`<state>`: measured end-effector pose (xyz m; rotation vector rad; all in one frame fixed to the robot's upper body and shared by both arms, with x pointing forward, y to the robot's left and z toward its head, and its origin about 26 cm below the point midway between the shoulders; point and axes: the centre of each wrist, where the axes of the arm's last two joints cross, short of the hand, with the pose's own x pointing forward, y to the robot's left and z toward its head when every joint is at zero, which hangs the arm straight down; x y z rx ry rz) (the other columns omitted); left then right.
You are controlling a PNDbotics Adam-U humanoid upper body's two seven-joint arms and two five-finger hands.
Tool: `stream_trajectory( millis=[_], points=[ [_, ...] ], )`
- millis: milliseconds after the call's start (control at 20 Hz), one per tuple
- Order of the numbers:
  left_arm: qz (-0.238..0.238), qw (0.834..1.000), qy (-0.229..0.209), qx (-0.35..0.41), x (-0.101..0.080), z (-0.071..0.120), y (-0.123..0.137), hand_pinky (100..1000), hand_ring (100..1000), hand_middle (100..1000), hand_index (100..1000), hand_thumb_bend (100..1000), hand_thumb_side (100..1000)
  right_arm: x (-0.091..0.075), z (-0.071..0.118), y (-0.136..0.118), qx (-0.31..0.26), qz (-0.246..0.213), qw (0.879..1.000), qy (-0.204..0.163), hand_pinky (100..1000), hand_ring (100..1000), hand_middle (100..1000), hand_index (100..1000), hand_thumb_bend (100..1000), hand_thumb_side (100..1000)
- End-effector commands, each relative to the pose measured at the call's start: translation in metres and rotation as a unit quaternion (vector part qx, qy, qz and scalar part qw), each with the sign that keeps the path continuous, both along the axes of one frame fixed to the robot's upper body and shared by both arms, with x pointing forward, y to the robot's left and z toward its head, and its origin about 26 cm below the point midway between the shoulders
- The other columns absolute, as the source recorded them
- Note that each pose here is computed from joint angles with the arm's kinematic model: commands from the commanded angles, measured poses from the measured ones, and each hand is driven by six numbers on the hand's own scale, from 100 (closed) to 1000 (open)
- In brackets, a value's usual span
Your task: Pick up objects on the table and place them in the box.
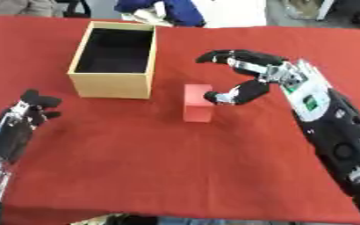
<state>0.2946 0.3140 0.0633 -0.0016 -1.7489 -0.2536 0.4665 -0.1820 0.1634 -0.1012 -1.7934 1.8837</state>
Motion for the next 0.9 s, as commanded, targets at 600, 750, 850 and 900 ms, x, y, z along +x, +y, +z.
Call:
stream_trajectory(
  millis=[600, 750, 850, 900],
  points=[
    [-0.006, 1.0, -0.011, 0.005, 0.003, 0.007, -0.001, 828, 879, 697, 614, 347, 807, -0.002, -0.002, 0.01, -0.165, 0.181, 0.969, -0.043, 952, 1000, 955, 1000, 299, 716],
    [-0.006, 1.0, -0.01, 0.005, 0.003, 0.007, -0.001, 827, 880, 697, 614, 347, 808, -0.001, -0.008, 0.01, -0.168, 0.177, 0.969, -0.035, 950, 1000, 953, 1000, 294, 721],
    [-0.006, 1.0, -0.01, 0.005, 0.003, 0.007, -0.002, 827, 880, 697, 614, 347, 808, -0.001, -0.013, 0.01, -0.172, 0.174, 0.969, -0.03, 949, 1000, 952, 1000, 290, 729],
    [-0.006, 1.0, -0.01, 0.005, 0.003, 0.007, -0.002, 827, 880, 697, 614, 347, 808, -0.001, -0.015, 0.01, -0.174, 0.173, 0.969, -0.027, 949, 1000, 952, 1000, 289, 730]
  ],
)
